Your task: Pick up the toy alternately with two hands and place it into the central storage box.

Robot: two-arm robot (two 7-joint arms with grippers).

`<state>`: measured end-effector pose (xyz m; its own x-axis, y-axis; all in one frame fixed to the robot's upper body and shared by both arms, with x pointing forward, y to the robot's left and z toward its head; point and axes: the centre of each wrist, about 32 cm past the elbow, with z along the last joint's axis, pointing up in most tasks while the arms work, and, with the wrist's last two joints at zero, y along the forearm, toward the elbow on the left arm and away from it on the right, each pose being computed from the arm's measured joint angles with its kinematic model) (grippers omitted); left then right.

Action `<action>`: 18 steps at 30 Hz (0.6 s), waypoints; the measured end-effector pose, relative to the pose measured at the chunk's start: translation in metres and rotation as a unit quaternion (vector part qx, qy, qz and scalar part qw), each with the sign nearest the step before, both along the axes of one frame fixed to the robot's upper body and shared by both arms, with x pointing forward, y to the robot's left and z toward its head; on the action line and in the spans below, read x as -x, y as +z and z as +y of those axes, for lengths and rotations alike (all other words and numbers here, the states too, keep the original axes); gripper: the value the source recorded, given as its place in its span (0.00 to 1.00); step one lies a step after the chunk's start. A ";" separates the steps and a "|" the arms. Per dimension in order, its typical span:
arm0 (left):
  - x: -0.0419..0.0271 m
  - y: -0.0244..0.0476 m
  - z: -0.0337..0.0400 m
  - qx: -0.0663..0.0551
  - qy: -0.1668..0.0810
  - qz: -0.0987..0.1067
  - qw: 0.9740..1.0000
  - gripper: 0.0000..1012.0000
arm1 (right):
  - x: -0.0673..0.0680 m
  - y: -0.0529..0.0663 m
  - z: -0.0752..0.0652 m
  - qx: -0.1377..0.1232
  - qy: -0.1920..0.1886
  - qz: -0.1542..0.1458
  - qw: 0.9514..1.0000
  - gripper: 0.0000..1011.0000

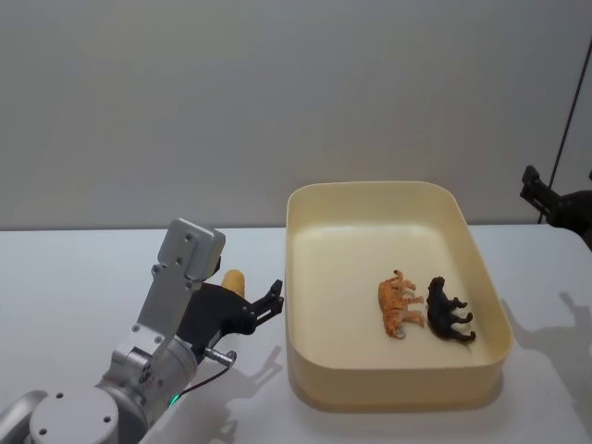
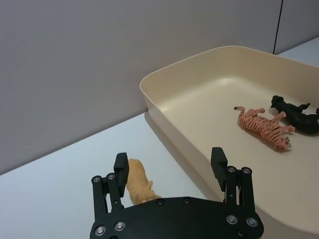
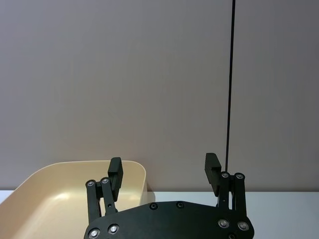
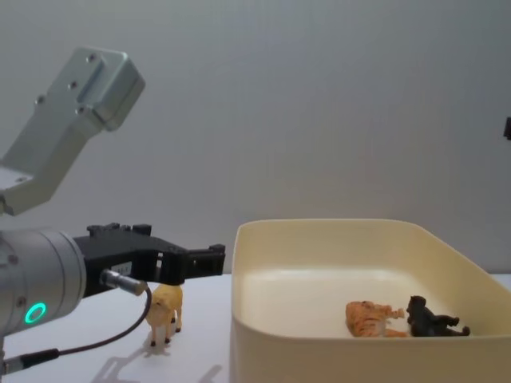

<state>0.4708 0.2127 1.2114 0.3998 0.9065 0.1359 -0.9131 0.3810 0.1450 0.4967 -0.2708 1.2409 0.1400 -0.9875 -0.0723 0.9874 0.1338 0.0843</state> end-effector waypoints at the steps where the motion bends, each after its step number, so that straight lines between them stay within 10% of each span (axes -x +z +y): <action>1: -0.0022 -0.0002 0.0002 0.000 0.001 0.005 1.000 0.99 | 0.000 0.000 0.000 0.000 0.000 0.000 1.000 0.99; 18: -0.0279 -0.0029 0.0009 -0.015 0.013 0.056 0.998 0.99 | 0.000 0.000 -0.001 -0.001 -0.001 0.000 1.000 0.99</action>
